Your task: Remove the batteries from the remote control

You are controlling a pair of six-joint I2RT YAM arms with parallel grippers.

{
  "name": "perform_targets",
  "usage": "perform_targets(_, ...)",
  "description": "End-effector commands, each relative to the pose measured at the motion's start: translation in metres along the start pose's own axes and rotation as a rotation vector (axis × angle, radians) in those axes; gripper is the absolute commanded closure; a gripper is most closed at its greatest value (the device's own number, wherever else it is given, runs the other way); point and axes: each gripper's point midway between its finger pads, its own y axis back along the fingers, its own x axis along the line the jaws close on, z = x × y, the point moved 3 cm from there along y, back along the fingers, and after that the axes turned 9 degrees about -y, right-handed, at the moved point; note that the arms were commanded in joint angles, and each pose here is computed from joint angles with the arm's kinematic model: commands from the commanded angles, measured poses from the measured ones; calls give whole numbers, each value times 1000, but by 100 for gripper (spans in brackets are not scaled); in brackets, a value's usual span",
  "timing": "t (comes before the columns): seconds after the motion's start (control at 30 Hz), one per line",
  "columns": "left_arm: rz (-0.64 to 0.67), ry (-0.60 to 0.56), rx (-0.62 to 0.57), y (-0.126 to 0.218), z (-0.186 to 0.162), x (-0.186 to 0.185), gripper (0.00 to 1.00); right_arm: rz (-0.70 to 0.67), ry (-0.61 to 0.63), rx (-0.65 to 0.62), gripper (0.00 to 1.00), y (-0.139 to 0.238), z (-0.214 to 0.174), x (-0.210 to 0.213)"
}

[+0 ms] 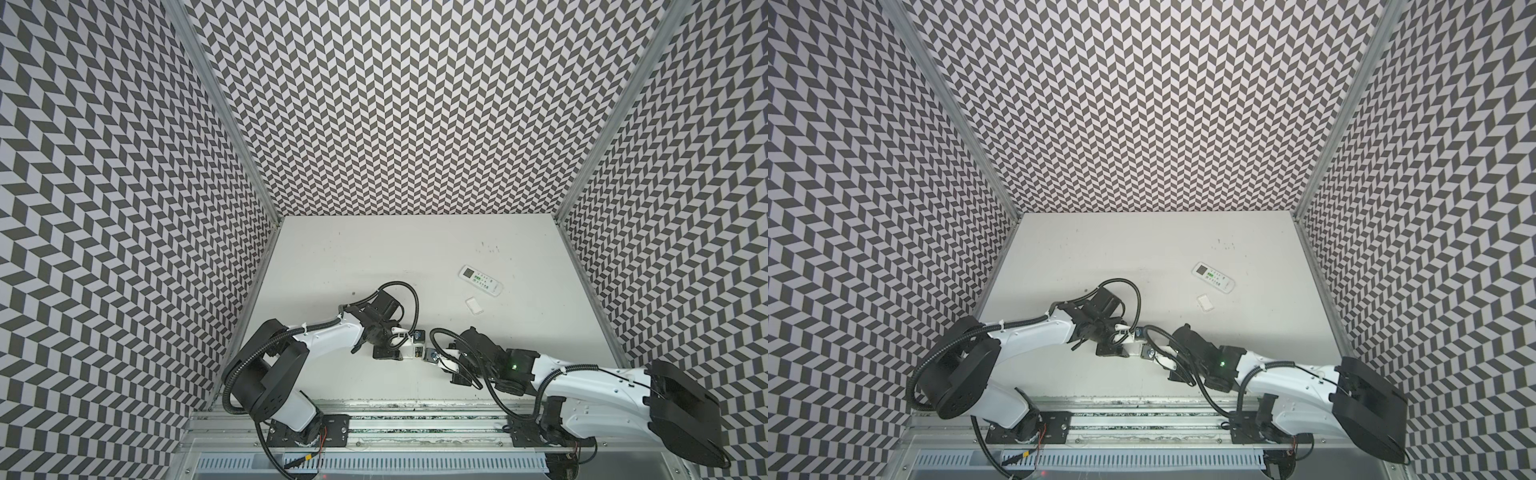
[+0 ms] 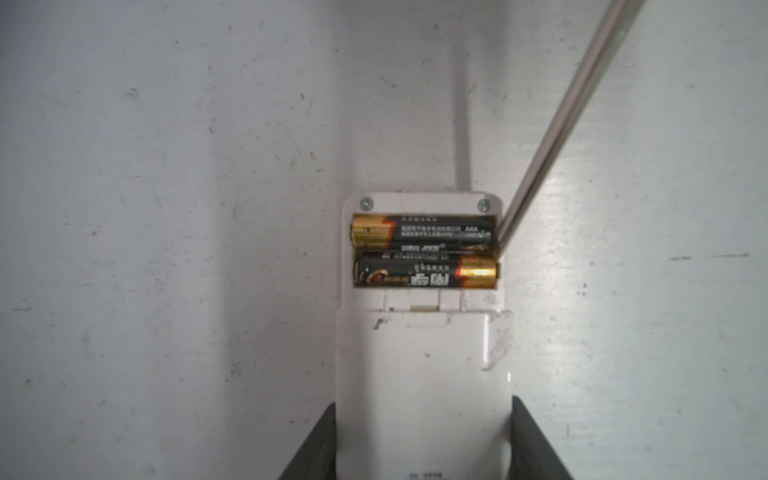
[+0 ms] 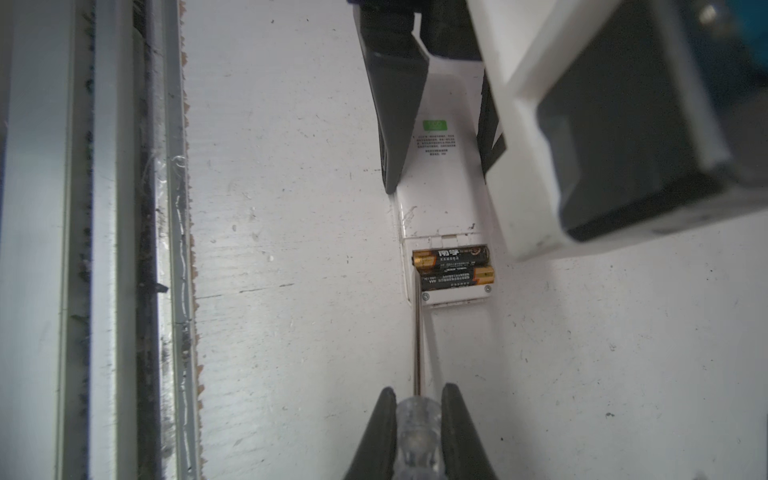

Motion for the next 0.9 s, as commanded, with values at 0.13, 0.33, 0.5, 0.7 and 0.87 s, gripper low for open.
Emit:
perform_targets(0.13,-92,-32,-5,-5,-1,-22,68,-179,-4,-77,100,9,18,-32)
perform_targets(0.33,-95,-32,-6,-5,-1,-23,67,-195,-3,-85,100,11,20,-34)
perform_targets(0.5,-96,-32,-4,-5,-2,-24,67,-202,1,-90,100,12,20,-35)
perform_targets(0.7,-96,-31,-4,-5,-2,-23,67,-198,2,-89,100,12,19,-34)
perform_targets(0.87,-95,-32,-3,-6,-2,-23,67,-202,2,-90,100,13,18,-34)
